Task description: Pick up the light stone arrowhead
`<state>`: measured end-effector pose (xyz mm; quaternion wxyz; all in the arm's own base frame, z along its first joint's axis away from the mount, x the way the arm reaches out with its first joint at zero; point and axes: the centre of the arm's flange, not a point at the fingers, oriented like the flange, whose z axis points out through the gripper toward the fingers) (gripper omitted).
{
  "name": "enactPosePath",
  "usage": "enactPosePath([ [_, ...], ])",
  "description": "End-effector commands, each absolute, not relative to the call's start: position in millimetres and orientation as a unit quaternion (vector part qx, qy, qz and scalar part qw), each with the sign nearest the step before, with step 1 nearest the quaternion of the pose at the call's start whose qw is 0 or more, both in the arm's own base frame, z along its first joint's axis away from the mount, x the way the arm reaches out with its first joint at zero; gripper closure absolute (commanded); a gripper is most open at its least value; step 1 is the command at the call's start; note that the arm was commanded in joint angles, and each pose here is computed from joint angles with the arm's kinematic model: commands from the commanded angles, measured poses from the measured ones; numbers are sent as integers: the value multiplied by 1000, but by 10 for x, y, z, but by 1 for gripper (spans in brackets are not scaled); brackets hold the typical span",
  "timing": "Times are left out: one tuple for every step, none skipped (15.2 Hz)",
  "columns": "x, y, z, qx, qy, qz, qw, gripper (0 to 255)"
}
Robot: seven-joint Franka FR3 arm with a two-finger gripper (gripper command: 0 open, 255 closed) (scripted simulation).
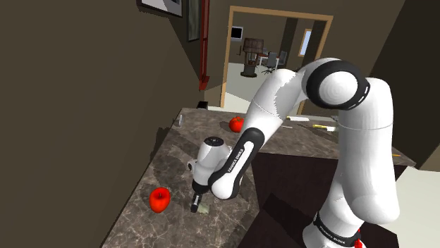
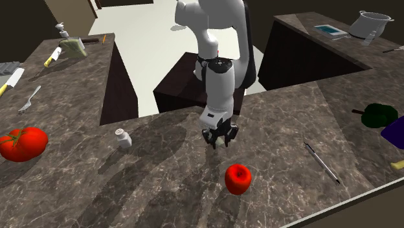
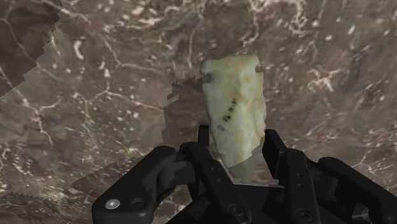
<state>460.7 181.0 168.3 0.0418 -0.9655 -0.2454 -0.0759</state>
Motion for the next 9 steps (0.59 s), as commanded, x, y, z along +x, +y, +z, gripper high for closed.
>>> enactPosePath([
  [4610,1814,1789,-966,-245,-76,42,255],
  [4610,1814,1842,-966,-245,-76,42,255],
  [4610,1814,1895,-966,-245,-76,42,255],
  [4610,1814,1947,-966,-245,-76,42,255],
  [4610,1814,2000,-966,-245,-76,42,255],
  [4610,1814,2053,-966,-245,-76,42,255],
  [4610,1814,2106,-966,-245,-76,42,255],
  [4609,1813,2114,-966,-245,-76,42,255],
  [4610,1814,2114,-966,-245,-76,42,255],
])
